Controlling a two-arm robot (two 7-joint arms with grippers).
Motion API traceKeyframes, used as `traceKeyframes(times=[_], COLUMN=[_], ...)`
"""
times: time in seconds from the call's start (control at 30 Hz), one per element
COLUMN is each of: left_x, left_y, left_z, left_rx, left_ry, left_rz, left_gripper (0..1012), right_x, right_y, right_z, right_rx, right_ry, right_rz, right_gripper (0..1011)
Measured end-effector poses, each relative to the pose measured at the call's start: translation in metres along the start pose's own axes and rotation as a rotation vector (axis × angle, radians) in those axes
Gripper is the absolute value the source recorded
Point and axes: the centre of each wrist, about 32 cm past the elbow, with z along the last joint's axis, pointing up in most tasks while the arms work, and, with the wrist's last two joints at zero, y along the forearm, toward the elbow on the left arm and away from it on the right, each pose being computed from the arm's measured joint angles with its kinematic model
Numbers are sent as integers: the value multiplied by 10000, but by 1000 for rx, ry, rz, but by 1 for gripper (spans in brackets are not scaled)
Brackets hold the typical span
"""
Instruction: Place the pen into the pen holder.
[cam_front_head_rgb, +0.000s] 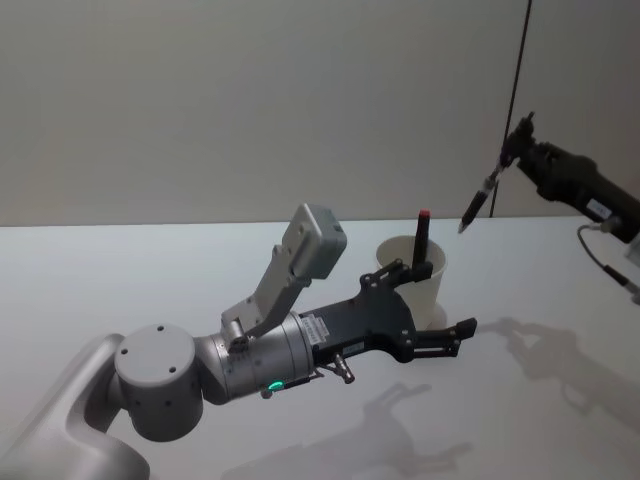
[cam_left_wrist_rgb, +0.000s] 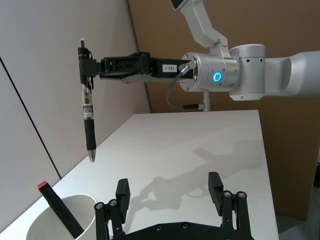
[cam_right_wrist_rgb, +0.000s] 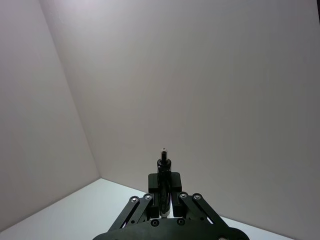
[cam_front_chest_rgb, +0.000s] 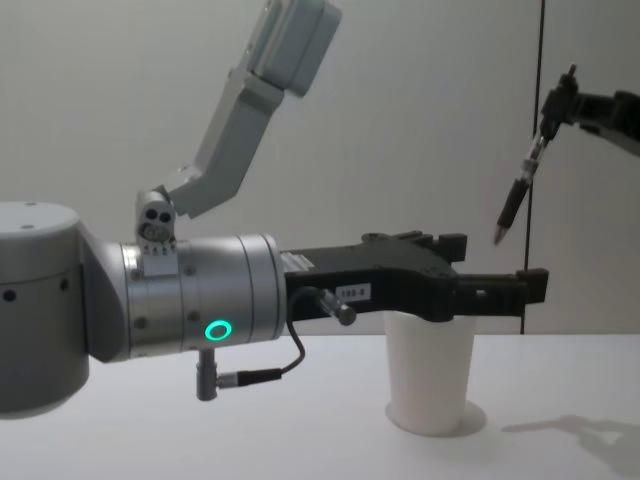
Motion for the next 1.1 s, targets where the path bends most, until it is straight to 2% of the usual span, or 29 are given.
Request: traceKeyframes(times=[0.57,1.1], left_x=[0,0], left_y=[0,0], left_z=[0,0], left_rx=[0,0], left_ry=[0,0], left_rz=[0,0], left_gripper=[1003,1003], right_x=[127,155], right_y=[129,223], right_z=[-178,-360], right_rx=[-40,-46], right_ry=[23,38], right_rz=[12,8], right_gripper=[128,128])
